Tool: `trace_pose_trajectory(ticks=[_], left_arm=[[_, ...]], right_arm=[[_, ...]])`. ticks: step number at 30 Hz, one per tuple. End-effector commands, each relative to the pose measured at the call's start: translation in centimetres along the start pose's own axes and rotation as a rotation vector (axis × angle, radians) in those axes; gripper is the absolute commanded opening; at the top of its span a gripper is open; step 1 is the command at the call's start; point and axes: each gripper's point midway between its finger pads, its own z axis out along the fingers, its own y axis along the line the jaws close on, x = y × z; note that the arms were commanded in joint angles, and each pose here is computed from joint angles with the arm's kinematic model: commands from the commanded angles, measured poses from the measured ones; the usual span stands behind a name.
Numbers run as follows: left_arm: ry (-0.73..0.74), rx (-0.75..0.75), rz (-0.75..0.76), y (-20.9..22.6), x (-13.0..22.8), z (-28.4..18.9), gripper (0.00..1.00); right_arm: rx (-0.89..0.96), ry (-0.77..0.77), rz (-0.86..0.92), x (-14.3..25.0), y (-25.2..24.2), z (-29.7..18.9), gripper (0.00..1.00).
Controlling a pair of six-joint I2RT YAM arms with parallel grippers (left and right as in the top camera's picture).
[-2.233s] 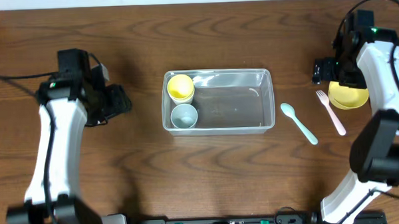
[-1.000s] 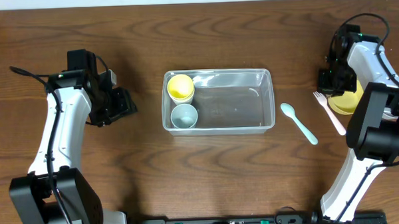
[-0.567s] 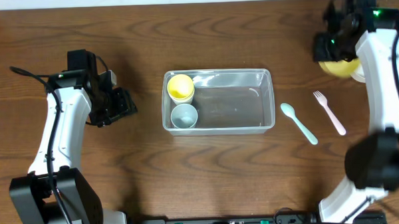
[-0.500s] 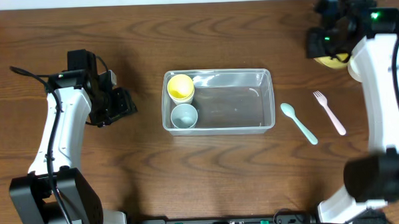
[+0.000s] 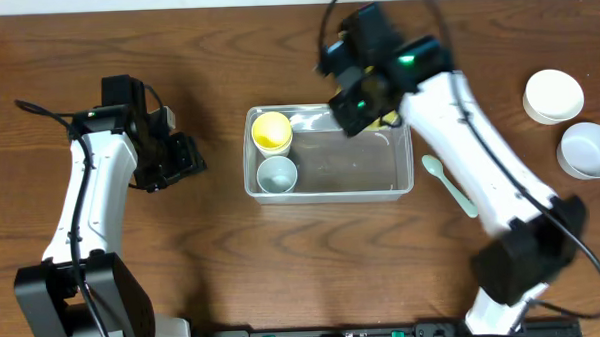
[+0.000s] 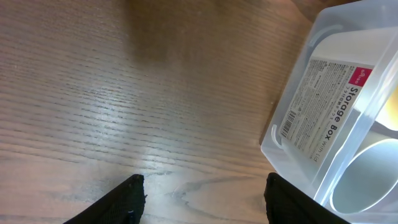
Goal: Pack container
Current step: 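Lift the yellow bowl with the right gripper and place it in the box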
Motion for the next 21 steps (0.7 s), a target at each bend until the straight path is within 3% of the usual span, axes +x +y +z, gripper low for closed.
trace_pose_trajectory(ticks=[1,11,19,21], left_arm=[[-0.002,0.013,0.016,-0.2,-0.1,-0.3,0.63],[-0.002,0.013,0.024,-0.2,-0.1,-0.3,0.63],[-0.002,0.013,0.024,-0.2,-0.1,-0.3,0.63],[-0.002,0.013,0.024,-0.2,-0.1,-0.3,0.63]], right_arm=[[-0.012,0.094,-0.006,1.2,0.4,3.1,0.01],[-0.007,0.260,0.078,3.8,-2.0,9.0,0.01],[0.002,0.271,0.117,4.2,-3.7,9.0,0.04],[0.001,0.279,0.122,4.4,-3.9,8.9,0.09]])
